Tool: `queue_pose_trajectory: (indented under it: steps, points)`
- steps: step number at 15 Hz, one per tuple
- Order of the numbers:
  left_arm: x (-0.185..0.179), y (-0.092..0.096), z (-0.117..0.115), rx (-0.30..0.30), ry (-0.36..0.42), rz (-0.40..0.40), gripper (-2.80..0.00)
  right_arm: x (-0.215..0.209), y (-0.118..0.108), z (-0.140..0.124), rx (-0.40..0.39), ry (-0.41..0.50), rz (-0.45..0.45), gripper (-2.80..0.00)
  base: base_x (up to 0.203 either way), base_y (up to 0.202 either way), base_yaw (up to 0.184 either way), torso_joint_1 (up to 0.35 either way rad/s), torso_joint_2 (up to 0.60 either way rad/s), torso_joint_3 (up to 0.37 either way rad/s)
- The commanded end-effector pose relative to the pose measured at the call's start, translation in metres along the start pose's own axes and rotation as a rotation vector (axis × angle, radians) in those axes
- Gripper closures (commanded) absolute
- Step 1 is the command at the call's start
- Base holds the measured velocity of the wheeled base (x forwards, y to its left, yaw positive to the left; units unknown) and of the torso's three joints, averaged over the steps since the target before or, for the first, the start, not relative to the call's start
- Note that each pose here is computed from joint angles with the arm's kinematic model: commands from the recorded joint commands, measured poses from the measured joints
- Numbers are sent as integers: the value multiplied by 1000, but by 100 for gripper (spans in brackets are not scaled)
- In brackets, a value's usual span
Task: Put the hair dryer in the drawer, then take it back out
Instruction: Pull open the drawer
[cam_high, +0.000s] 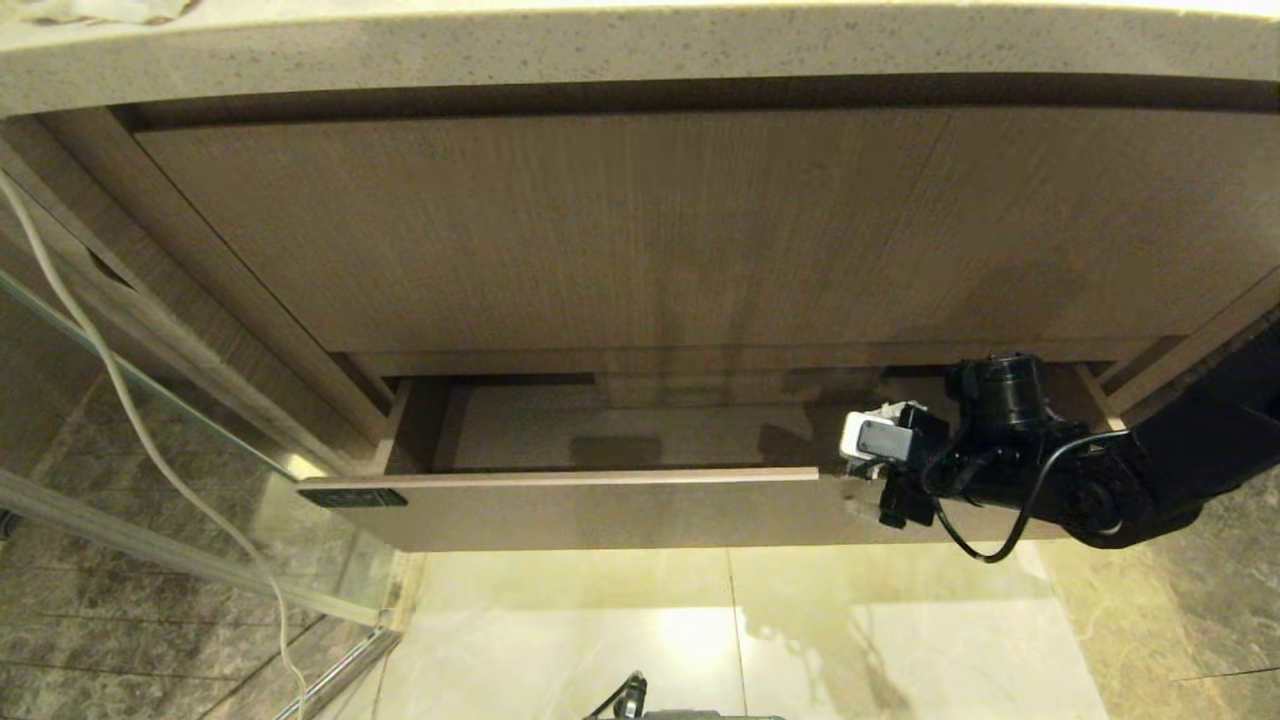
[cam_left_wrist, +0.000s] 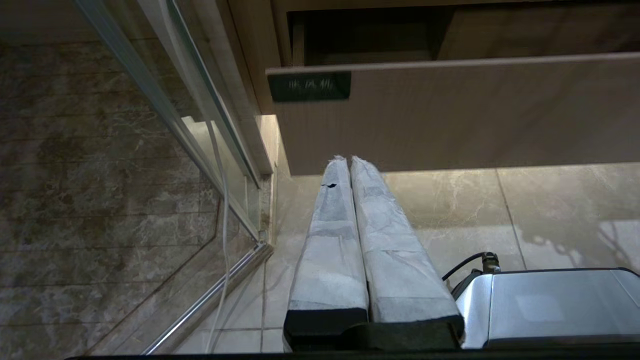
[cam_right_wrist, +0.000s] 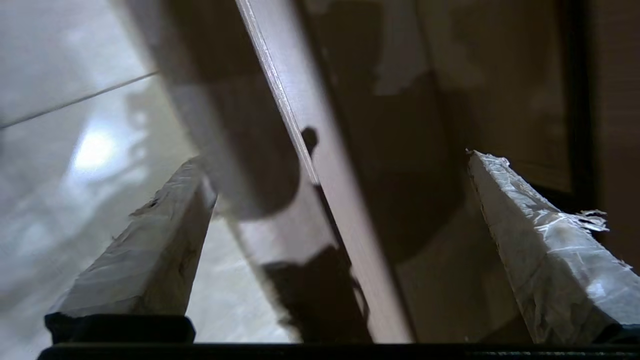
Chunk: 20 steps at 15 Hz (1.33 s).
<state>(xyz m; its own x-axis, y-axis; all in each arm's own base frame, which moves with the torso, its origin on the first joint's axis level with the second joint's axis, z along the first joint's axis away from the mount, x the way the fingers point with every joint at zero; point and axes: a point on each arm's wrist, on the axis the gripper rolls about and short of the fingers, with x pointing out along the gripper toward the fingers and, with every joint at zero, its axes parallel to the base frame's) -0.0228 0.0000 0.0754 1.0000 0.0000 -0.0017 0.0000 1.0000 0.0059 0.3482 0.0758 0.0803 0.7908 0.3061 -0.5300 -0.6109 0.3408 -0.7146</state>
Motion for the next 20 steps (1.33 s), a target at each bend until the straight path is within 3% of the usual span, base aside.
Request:
queue_pose_trajectory:
  steps: [1,5,10,11,15,17,18,20]
  points:
    - [0,0,0,0,3,0,0,-24,-13,10,-16,-32,-57,-280,0,0,0,0,0,0]
    - [0,0,0,0,2,0,0,-85,-8,18,-15,-28,-21,-280,0,0,0,0,0,0]
    - [0,0,0,0,1,0,0,-170,30,0,52,29,0,-280,0,0,0,0,0,0]
    - [0,0,0,0,3,0,0,-179,35,-5,102,47,-7,-280,0,0,0,0,0,0]
    - [0,0,0,0,3,0,0,-204,43,-10,521,79,-27,-280,0,0,0,0,0,0]
    - [0,0,0,0,3,0,0,-221,43,-8,653,57,-85,-280,0,0,0,0,0,0]
    - [0,0,0,0,3,0,0,-231,47,-9,693,61,-111,-13,0,0,0,0,0,0]
    - [0,0,0,0,3,0,0,-244,56,-11,734,97,-117,0,0,0,0,0,0,0]
